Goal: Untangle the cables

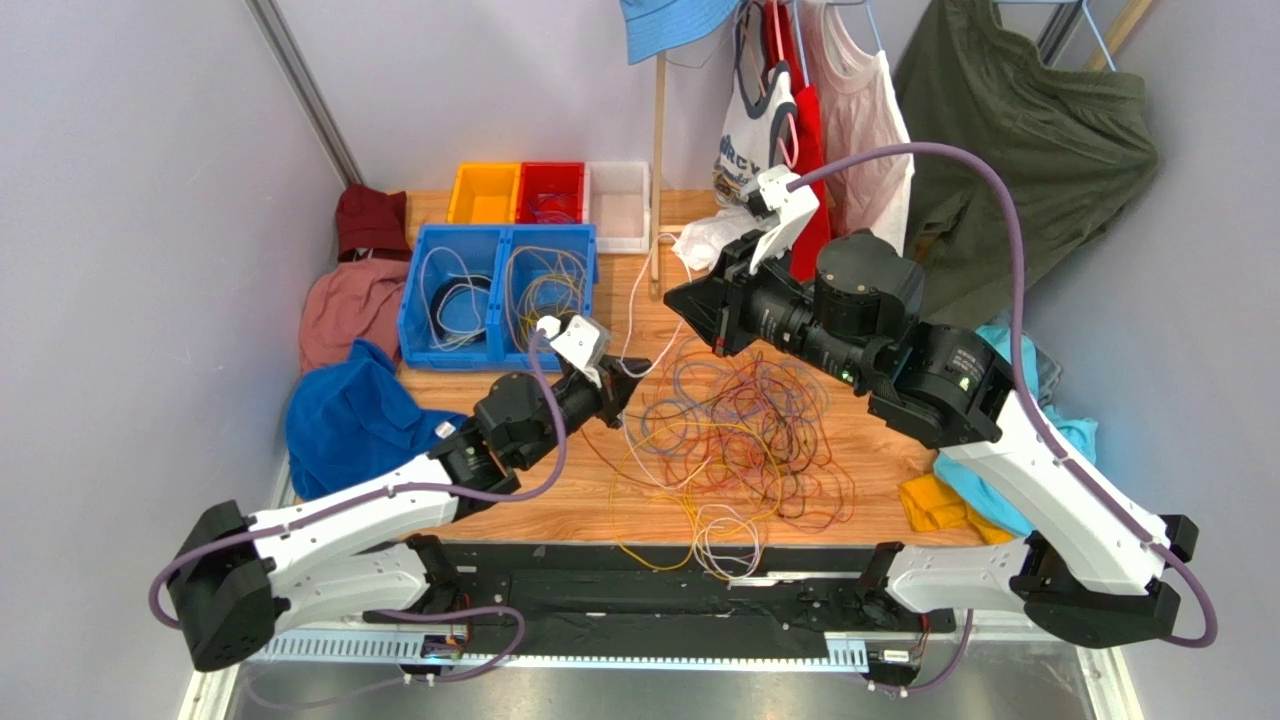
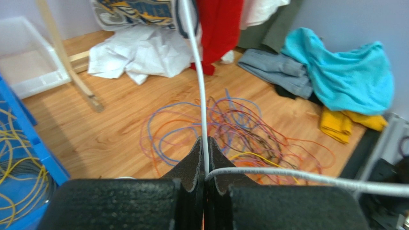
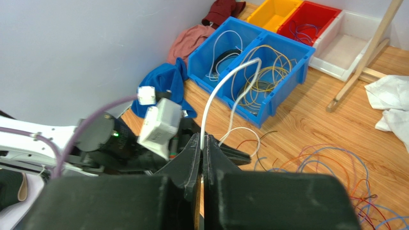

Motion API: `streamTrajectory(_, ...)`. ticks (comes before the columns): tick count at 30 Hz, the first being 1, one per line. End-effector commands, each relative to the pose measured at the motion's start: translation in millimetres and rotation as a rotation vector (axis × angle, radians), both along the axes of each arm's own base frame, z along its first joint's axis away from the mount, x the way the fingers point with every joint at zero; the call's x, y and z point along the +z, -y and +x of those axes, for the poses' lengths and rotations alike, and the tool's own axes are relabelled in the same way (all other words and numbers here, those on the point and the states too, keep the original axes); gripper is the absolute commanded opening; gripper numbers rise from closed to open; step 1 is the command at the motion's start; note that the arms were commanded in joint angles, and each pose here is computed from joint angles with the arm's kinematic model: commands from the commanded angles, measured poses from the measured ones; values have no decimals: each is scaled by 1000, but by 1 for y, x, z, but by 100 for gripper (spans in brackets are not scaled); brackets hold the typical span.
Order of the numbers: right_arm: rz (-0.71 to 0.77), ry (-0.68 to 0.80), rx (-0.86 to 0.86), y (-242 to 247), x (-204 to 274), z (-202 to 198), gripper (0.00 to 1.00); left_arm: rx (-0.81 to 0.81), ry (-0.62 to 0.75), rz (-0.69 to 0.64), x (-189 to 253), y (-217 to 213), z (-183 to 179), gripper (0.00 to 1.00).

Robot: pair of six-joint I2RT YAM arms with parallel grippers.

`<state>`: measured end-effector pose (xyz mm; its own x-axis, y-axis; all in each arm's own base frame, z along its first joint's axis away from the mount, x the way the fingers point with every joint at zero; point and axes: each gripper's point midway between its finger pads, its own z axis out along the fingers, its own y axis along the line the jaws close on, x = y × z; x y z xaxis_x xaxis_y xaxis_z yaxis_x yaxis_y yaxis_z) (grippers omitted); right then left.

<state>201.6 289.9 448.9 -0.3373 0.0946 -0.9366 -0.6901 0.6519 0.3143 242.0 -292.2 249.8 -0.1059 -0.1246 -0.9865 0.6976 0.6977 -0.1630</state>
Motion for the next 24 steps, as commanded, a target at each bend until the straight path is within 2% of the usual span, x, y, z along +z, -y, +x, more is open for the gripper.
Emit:
streamTrajectory(1, 24, 35, -58, 7, 4, 7, 10, -130, -99, -61, 36, 1, -33, 0)
streamTrajectory(2, 9, 23, -74, 8, -5, 10, 33, -102, -151, -48, 35, -4, -33, 0)
streamTrajectory(3, -3, 19, -92, 9, -10, 13, 42, -94, -163, -62, 57, -6, -34, 0)
streamTrajectory(4, -16, 18, -138, 14, -15, 19, 47, -80, -259, 30, 35, -13, -40, 0)
streamTrajectory(5, -45, 9, -160, 16, -28, 23, 52, -77, -285, 59, 36, -16, -42, 0)
streamTrajectory(6, -59, 7, -183, 19, -34, 26, 53, -79, -284, 53, 57, -19, -45, 0)
streamTrajectory(7, -69, 7, -224, 24, -39, 32, 54, -74, -358, 139, 40, -25, -51, 0)
streamTrajectory(9, -72, -22, -262, 28, -53, 41, 54, -91, -387, 167, 56, -29, -59, 0)
streamTrajectory(10, -63, -31, -265, 28, -56, 44, 54, -89, -440, 228, 43, -35, -64, 0)
streamTrajectory(13, -15, -76, -286, 31, -59, 62, 57, -117, -468, 242, 51, -42, -77, 0)
streamTrajectory(16, -24, -95, -299, 33, -65, 69, 65, -100, -452, 227, 63, -53, -81, 0)
streamTrajectory(18, -17, -92, -307, 36, -66, 69, 70, 4, -404, 222, 82, -70, -68, 0)
streamTrajectory(20, 2, -90, -313, 42, -70, 64, 74, 112, -409, 284, 82, -87, -56, 0)
streamTrajectory(24, 38, -84, -316, 56, -71, 50, 75, 234, -385, 316, 117, -108, -35, 0)
